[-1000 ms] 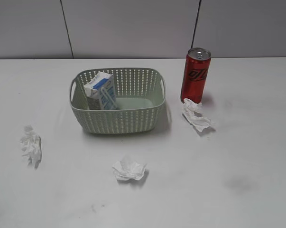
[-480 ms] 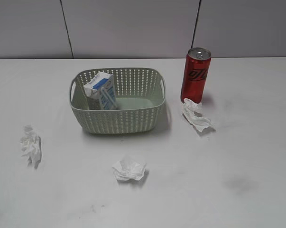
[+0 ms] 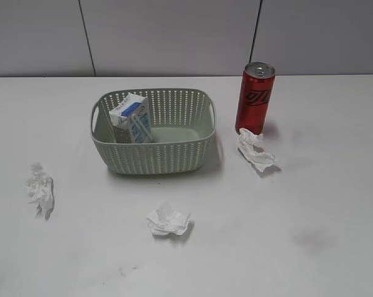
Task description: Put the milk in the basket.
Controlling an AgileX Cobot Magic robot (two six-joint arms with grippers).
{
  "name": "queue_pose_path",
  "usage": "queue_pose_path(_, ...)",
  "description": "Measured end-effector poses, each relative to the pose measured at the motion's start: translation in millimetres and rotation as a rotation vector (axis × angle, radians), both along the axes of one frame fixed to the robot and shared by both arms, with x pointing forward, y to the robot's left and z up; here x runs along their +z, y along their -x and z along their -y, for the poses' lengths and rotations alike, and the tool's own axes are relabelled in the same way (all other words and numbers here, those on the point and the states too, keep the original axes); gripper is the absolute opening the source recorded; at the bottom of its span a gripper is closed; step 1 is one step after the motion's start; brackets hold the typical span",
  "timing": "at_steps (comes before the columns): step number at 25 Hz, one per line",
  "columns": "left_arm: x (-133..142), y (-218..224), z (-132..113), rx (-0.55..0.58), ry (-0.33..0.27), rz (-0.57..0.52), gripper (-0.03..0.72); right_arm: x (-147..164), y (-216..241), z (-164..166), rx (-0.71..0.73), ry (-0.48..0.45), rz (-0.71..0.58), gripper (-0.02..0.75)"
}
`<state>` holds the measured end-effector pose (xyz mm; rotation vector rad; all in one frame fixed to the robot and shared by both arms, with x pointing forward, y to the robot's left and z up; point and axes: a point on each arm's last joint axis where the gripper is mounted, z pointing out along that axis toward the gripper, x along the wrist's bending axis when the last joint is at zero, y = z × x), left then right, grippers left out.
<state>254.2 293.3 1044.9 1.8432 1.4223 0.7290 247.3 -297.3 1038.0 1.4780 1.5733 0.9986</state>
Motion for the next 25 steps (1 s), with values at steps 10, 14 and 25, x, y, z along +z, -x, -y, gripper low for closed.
queue_pose_path(10,0.7,6.8,-1.3,0.04,0.007,0.049,0.587,0.0,0.0,0.0,0.001,0.002,0.0,0.589)
queue_pose_path(14,0.6,13.7,-2.2,0.109,0.01,0.098,0.587,0.0,0.0,0.0,0.001,0.002,0.0,0.589)
queue_pose_path(25,0.5,20.2,-2.3,0.138,0.012,0.141,0.586,0.0,0.0,0.0,0.0,0.0,0.0,0.589)
